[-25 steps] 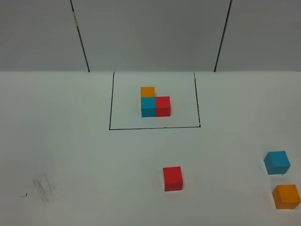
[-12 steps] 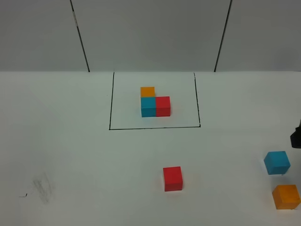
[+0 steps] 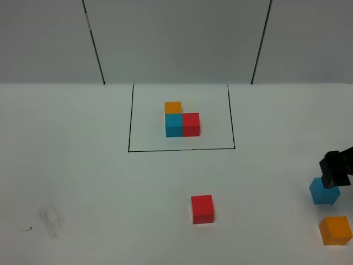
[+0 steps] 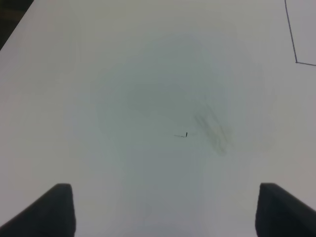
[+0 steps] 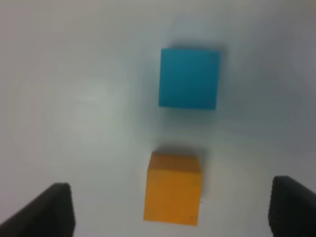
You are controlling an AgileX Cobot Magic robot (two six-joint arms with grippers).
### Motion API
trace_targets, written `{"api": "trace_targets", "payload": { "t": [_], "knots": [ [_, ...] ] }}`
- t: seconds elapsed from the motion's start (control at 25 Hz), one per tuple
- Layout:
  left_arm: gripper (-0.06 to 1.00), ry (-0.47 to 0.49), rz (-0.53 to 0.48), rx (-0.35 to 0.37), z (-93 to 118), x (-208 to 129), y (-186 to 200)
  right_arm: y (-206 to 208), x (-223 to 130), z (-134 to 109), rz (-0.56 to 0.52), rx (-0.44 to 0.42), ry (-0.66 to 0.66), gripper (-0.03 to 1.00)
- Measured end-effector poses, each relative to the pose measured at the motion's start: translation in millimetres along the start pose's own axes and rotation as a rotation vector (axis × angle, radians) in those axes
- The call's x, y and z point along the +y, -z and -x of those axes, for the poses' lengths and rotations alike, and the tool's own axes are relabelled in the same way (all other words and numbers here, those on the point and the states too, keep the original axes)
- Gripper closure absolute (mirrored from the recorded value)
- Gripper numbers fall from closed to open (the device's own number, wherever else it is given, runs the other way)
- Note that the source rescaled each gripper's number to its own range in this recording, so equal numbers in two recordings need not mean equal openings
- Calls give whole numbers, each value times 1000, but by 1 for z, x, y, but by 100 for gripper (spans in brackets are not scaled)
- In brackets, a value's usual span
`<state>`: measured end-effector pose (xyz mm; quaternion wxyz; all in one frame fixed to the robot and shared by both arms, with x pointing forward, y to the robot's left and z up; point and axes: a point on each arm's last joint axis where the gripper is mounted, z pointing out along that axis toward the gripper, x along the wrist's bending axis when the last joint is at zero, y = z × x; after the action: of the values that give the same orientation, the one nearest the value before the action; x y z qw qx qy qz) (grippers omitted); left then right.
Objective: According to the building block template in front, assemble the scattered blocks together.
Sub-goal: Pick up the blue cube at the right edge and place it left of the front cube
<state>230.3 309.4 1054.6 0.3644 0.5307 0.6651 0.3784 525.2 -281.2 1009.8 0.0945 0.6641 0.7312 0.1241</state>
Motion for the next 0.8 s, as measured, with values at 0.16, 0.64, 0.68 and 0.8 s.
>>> {"api": "trace_targets", "payload": {
  "t": [0.16, 0.64, 0.68, 0.8],
  "knots": [
    [13, 0, 0, 0, 0, 0, 0, -18, 6, 1, 6, 4, -8, 17],
    [13, 0, 0, 0, 0, 0, 0, -60, 16, 3, 7, 0, -17, 17],
    [13, 0, 0, 0, 0, 0, 0, -64, 16, 3, 4, 0, -17, 17],
    [13, 0, 0, 0, 0, 0, 0, -75, 16, 4, -13, -1, -18, 17]
  ]
}}
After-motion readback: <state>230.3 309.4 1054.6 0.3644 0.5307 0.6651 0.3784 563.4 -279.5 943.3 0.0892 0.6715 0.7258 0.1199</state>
